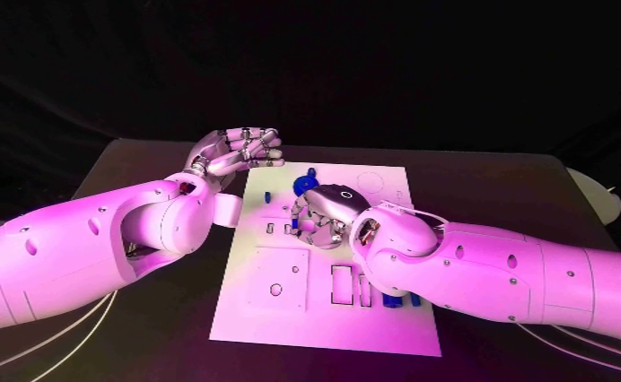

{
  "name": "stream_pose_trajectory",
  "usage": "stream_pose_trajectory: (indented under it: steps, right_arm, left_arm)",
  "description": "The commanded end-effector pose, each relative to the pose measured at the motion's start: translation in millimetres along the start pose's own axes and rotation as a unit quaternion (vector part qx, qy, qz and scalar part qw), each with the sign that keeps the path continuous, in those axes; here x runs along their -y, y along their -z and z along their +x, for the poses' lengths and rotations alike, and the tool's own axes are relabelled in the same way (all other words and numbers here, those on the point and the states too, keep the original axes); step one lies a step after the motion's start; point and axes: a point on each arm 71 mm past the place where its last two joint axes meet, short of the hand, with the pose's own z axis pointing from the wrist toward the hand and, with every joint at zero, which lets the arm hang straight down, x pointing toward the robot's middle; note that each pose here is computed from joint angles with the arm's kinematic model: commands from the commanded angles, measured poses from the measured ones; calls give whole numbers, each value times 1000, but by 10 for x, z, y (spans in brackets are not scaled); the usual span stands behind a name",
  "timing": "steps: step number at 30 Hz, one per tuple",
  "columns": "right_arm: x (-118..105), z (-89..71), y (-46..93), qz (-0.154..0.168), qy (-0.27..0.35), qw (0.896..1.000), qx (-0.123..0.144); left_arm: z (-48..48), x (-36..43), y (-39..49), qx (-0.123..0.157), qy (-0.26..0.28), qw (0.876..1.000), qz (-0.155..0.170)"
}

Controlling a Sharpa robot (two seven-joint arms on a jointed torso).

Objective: Assemble the parts on the task board

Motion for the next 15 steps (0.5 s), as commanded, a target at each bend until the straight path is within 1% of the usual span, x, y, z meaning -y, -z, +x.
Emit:
stream_pose_trajectory:
  steps: [1,15]
  right_arm:
    - [8,36,-6,3,22,1000,-11]
    - [41,79,-14,8,27,999,-18]
  left_arm:
    - [28,14,-1,-11,3,1000,5]
    - [23,16,3,-10,3,1000,5]
